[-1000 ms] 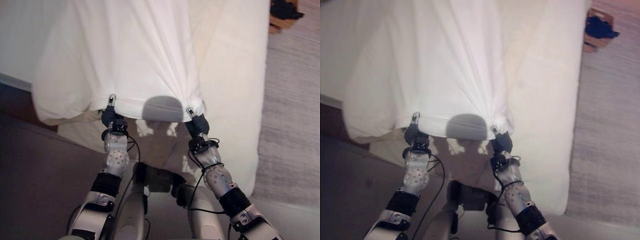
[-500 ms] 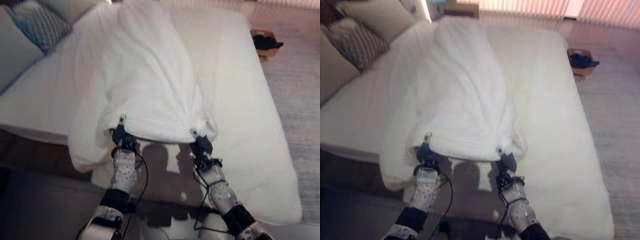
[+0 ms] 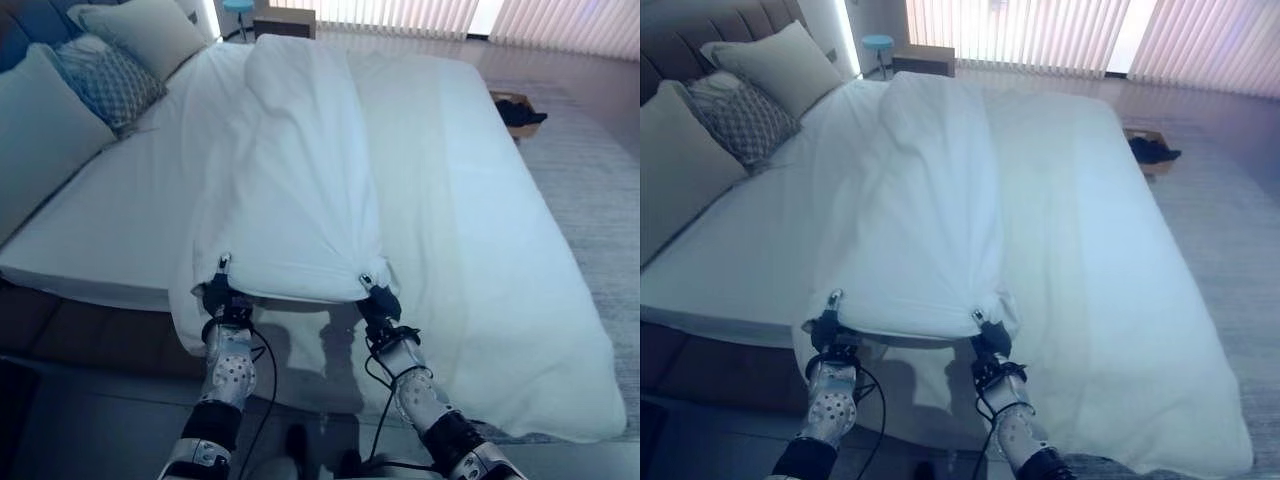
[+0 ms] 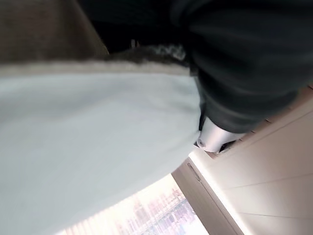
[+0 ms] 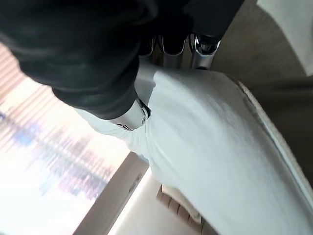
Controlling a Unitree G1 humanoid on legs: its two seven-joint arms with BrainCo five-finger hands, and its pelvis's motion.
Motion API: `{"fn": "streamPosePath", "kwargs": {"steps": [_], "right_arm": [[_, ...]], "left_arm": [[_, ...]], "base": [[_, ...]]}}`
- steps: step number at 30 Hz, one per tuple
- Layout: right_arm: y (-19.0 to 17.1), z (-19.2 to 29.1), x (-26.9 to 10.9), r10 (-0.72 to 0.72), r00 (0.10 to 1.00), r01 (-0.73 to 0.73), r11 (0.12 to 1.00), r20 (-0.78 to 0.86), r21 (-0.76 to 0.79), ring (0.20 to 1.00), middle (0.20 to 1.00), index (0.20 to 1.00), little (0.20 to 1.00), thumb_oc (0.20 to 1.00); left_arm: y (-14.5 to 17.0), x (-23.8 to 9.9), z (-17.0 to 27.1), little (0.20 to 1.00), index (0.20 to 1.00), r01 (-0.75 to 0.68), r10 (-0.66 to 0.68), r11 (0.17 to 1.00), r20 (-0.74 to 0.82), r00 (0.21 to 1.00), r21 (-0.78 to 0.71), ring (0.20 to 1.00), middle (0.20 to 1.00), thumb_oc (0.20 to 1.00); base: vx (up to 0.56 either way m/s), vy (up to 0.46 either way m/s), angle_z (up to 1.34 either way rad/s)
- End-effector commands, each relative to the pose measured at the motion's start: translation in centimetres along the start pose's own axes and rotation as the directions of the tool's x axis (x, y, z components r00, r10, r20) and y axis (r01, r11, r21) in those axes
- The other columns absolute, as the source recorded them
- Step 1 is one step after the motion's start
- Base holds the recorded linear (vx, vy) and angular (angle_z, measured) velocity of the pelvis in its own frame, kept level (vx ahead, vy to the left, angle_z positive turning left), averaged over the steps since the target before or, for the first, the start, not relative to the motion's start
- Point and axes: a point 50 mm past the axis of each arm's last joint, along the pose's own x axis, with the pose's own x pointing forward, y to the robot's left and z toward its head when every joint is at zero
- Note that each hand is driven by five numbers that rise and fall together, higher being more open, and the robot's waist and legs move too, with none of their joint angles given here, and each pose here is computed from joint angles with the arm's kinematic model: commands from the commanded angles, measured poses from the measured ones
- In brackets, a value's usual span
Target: Make the bed
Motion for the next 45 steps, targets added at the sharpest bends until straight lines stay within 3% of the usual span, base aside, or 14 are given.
{"fn": "streamPosePath", "kwargs": {"steps": [1, 11, 18, 26, 29, 39, 43, 45], "right_arm": [[-4.7, 3.2, -1.9, -0.147, 0.978, 0.146, 0.989, 0.150, 0.015, 0.200, 0.200, 0.200, 0.200, 0.200], [-5.7, 2.9, -2.1, -0.204, 0.971, 0.207, 0.978, 0.121, -0.011, 0.200, 0.200, 0.200, 0.200, 0.200], [-6.2, 2.1, -2.2, -0.228, 0.969, 0.233, 0.971, 0.091, -0.045, 0.200, 0.200, 0.200, 0.200, 0.200], [-6.6, -1.0, -3.1, -0.237, 0.971, 0.237, 0.971, -0.015, -0.031, 0.200, 0.200, 0.200, 0.200, 0.200], [-6.2, -1.2, -3.1, -0.219, 0.976, 0.218, 0.975, -0.017, -0.035, 0.200, 0.200, 0.200, 0.200, 0.200], [0.6, 3.9, -1.6, 0.150, 0.974, -0.112, 0.971, 0.172, -0.212, 0.200, 0.200, 0.200, 0.200, 0.200], [-0.3, 4.3, -2.6, 0.137, 0.969, -0.089, 0.970, 0.204, -0.228, 0.200, 0.200, 0.200, 0.200, 0.200], [-2.7, 3.2, -3.5, 0.035, 0.984, 0.003, 0.977, 0.174, -0.211, 0.200, 0.200, 0.200, 0.200, 0.200]], "left_arm": [[0.7, 0.5, 6.4, 0.200, 0.200, 0.044, -0.050, 0.999, 0.246, 0.968, 0.033, 0.200, 0.200, 0.200], [2.6, -0.2, 6.1, 0.200, 0.200, -0.045, 0.052, 0.998, 0.245, 0.968, -0.036, 0.200, 0.200, 0.200], [2.7, -0.3, 5.4, 0.200, 0.200, -0.014, 0.003, 0.998, 0.194, 0.981, 0.057, 0.200, 0.200, 0.200], [6.0, -1.6, 6.1, 0.200, 0.200, -0.146, 0.120, 0.984, 0.219, 0.968, 0.104, 0.200, 0.200, 0.200], [6.2, -1.8, 6.0, 0.200, 0.200, -0.161, 0.135, 0.981, 0.220, 0.966, 0.104, 0.200, 0.200, 0.200], [1.7, -2.2, 9.4, 0.200, 0.200, 0.014, -0.075, 0.988, 0.393, 0.917, 0.155, 0.200, 0.200, 0.200], [2.8, -2.7, 8.9, 0.200, 0.200, -0.018, -0.024, 0.994, 0.393, 0.919, 0.104, 0.200, 0.200, 0.200], [3.8, -2.4, 7.4, 0.200, 0.200, -0.092, 0.060, 0.993, 0.346, 0.936, 0.077, 0.200, 0.200, 0.200]], "base": [[-0.03, 0.222, 0.61], [0.06, 0.367, -0.09], [-0.02, 0.505, -0.11], [-0.05, 0.292, -0.34], [-0.02, 0.083, 0.21], [0.00, -0.022, 0.08], [-0.05, -0.101, 0.23], [-0.25, -0.138, 0.43]]}}
